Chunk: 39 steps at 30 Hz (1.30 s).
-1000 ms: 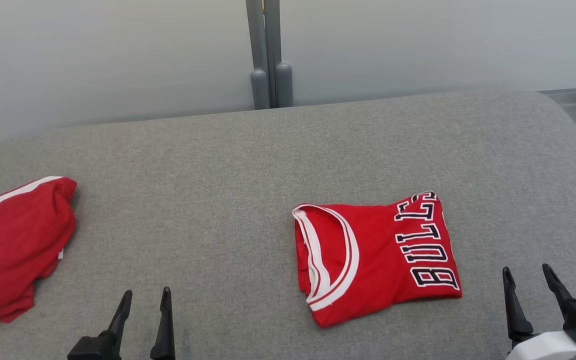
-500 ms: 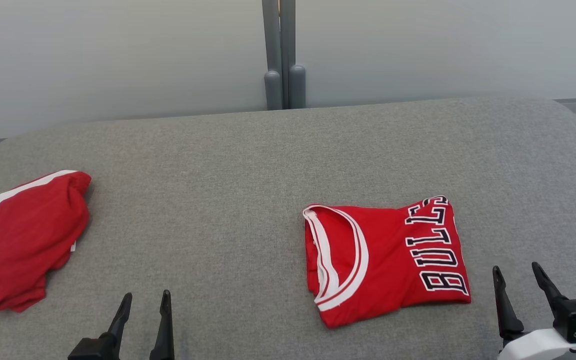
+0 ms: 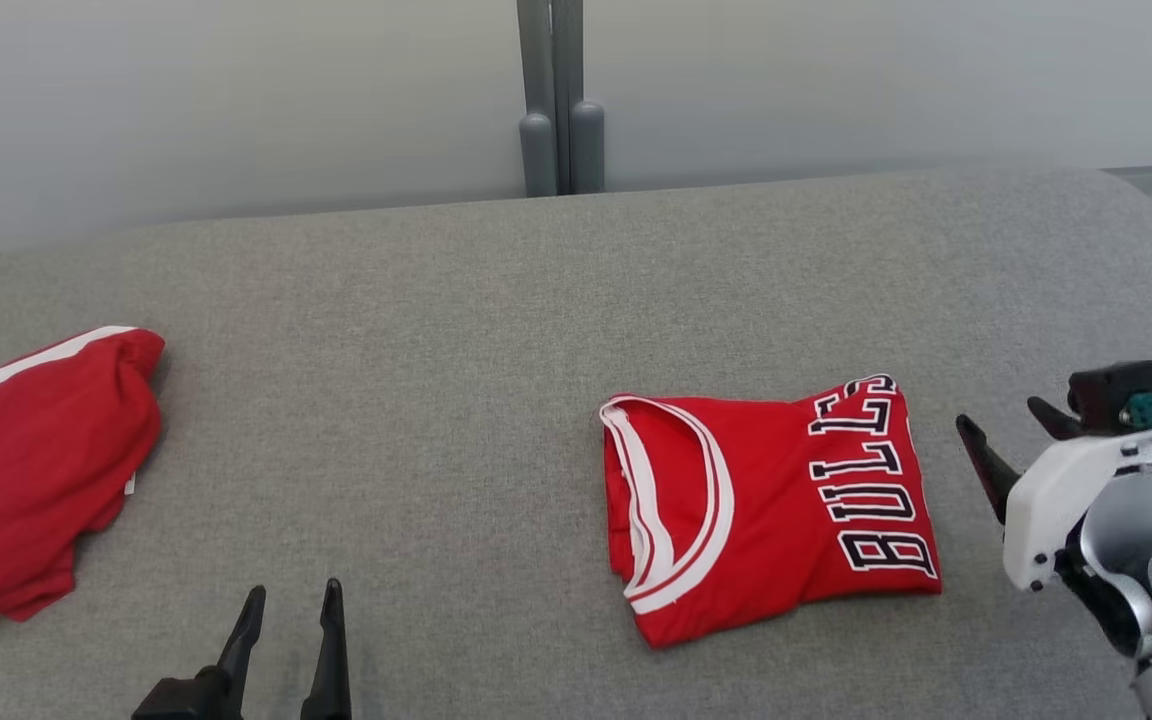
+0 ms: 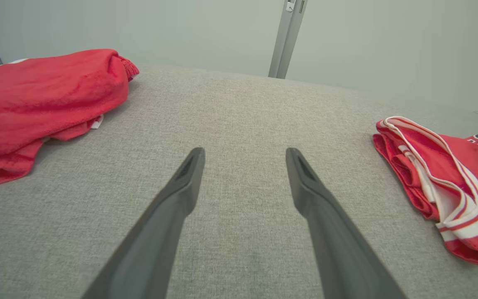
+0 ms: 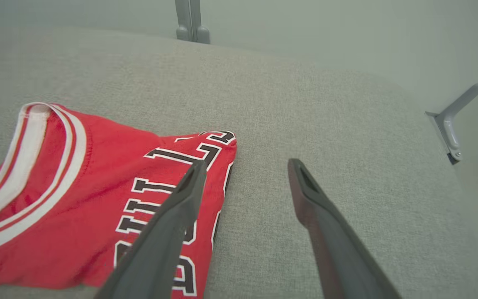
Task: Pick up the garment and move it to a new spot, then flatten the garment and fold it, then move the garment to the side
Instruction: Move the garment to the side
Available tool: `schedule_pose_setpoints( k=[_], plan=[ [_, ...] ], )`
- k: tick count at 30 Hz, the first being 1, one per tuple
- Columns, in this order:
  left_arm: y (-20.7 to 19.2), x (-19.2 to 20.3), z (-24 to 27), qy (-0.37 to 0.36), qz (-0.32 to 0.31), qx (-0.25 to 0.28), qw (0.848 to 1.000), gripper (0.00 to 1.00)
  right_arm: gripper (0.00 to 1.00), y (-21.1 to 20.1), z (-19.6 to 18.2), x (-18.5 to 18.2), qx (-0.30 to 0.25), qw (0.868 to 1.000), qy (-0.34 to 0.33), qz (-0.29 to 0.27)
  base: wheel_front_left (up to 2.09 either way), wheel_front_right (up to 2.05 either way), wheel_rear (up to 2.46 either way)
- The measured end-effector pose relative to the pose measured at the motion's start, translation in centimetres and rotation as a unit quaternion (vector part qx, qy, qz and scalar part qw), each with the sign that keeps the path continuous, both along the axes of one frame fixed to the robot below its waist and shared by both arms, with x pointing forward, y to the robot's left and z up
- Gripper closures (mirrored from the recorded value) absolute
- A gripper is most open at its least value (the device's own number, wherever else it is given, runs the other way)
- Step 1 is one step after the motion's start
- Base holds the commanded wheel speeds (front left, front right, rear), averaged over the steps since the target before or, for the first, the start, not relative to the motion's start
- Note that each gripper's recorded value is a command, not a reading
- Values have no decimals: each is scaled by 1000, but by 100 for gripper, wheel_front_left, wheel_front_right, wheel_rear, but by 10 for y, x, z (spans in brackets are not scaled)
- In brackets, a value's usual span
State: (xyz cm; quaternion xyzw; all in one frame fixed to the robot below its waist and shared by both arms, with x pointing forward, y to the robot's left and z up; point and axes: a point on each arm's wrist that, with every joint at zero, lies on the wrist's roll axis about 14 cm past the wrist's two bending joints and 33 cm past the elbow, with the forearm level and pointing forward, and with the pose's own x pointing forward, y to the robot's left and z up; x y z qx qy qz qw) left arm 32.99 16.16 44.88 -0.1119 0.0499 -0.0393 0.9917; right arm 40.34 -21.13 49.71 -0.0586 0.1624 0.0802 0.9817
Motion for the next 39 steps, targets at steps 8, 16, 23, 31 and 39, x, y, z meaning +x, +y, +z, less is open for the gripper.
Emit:
schedule_pose_setpoints(
  k=[8,16,23,31,39],
  plan=[
    [-5,11,-9,14,-6,-3,1000,0,0,2,-56,5,33,985,168,-8,0,0,0],
    [5,13,-13,21,10,-1,1000,0,0,24,-93,12,82,972,219,-10,0,0,0],
    [4,14,-15,24,9,-3,1000,0,38,35,-107,15,127,961,243,-24,0,0,0],
    [-3,21,-13,21,-1,-7,1000,0,100,51,-95,24,173,961,217,-15,0,0,0],
    [-33,42,-9,10,-50,-8,999,0,100,17,-70,27,168,972,162,-40,0,0,0]
  ],
)
